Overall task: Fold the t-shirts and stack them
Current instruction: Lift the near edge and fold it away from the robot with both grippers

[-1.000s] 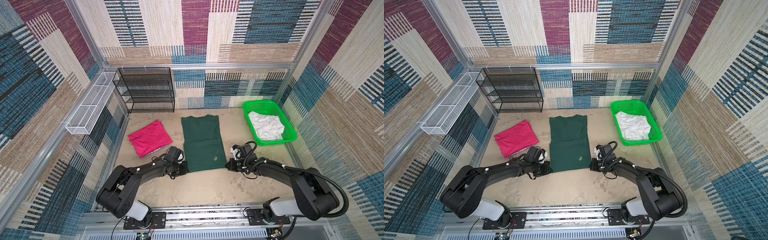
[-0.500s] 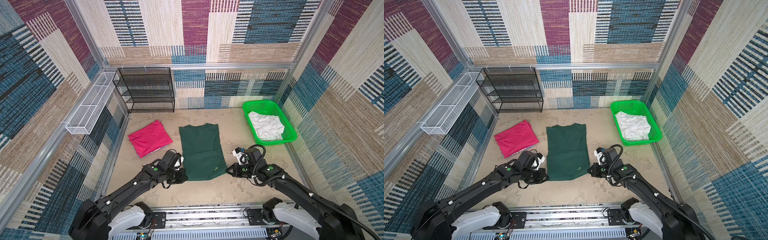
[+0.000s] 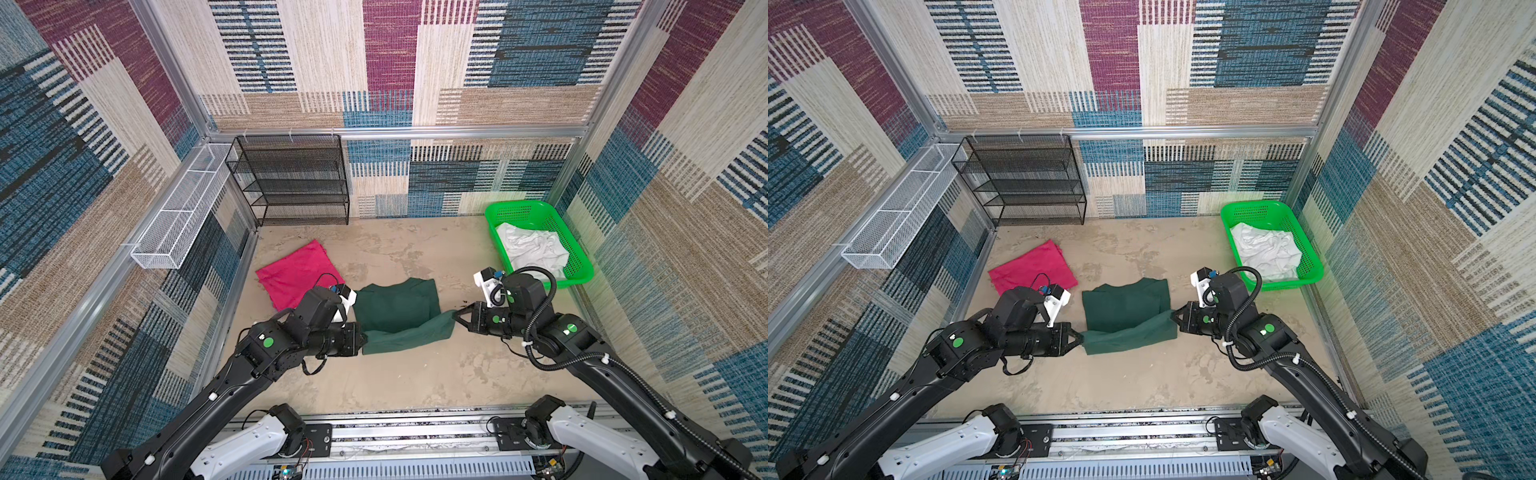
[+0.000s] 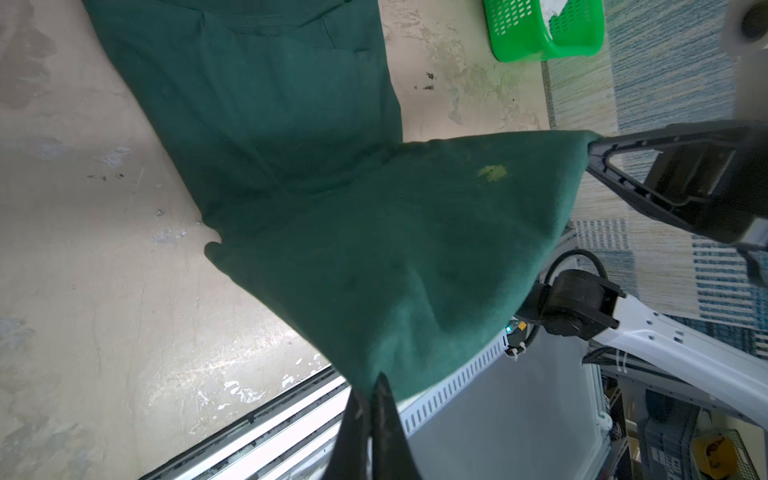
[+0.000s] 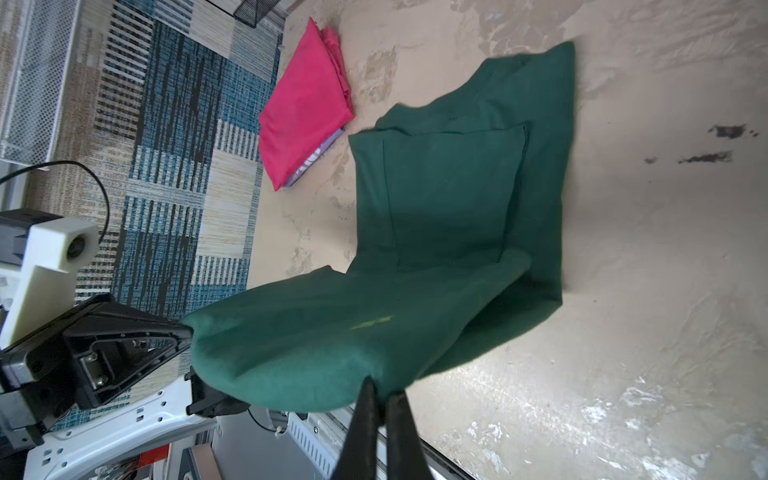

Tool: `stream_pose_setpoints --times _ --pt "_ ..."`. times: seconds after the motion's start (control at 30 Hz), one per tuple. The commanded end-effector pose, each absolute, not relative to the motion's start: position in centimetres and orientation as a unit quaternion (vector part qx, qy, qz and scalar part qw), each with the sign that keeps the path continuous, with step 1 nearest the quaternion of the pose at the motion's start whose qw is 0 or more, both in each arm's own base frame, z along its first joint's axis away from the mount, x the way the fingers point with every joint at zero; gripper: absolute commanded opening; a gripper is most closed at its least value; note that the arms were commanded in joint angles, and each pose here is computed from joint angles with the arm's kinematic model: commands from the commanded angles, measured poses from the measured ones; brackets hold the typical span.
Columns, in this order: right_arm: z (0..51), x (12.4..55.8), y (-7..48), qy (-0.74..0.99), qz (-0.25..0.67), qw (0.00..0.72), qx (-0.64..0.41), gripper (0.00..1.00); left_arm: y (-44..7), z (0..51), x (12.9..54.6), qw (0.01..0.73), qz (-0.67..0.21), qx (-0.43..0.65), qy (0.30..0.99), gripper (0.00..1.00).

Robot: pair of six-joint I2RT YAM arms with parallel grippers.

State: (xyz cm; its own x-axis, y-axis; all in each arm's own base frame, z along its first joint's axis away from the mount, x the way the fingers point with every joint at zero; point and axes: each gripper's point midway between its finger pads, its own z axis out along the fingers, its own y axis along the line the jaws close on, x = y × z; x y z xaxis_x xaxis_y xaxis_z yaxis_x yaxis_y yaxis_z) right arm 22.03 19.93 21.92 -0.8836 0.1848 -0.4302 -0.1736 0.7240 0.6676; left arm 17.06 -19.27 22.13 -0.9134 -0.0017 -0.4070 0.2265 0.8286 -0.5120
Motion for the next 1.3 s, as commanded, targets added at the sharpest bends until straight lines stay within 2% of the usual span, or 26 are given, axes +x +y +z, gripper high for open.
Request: stream_pose_setpoints --times 0.0,0.23,0.6,0.83,0.9,1.0,1.1,1.2,1.27 --pt "22.4 24.0 20.4 0.890 0.368 0.271 0.000 0.03 -19.2 21.2 18.8 0.223 -0.266 0.052 0.936 0.00" --pt "23.0 28.2 21.1 0.889 0.340 0.307 -0.009 0.05 -18.9 20.2 22.5 0.255 -0.273 0.005 0.928 0.00" --pt "22.7 34.7 22.1 0.883 0.341 0.321 -0.025 0.07 -18.1 19.7 27.8 0.253 -0.283 -0.026 0.925 0.00" --pt "18.6 39.8 23.9 0.892 0.348 0.284 -0.041 0.10 -17.6 16.5 31.7 0.230 -0.277 -0.055 0.931 0.02" --pt "16.8 41.0 24.3 0.893 0.353 0.275 -0.044 0.16 -17.3 15.3 32.8 0.225 -0.274 -0.066 0.933 0.12" --pt "15.7 42.9 25.0 0.882 0.364 0.292 -0.066 0.32 -16.7 13.9 34.9 0.246 -0.249 -0.062 0.935 0.29" --pt "15.7 43.7 24.5 0.878 0.347 0.323 -0.067 0.52 -16.0 13.7 36.9 0.301 -0.219 -0.024 0.928 0.34" --pt "15.7 42.9 23.9 0.876 0.339 0.336 -0.071 0.58 -16.0 14.1 37.0 0.351 -0.230 0.001 0.908 0.39" --pt "14.8 42.5 23.4 0.883 0.322 0.333 -0.078 0.59 -16.0 13.4 36.5 0.354 -0.232 0.011 0.906 0.39"
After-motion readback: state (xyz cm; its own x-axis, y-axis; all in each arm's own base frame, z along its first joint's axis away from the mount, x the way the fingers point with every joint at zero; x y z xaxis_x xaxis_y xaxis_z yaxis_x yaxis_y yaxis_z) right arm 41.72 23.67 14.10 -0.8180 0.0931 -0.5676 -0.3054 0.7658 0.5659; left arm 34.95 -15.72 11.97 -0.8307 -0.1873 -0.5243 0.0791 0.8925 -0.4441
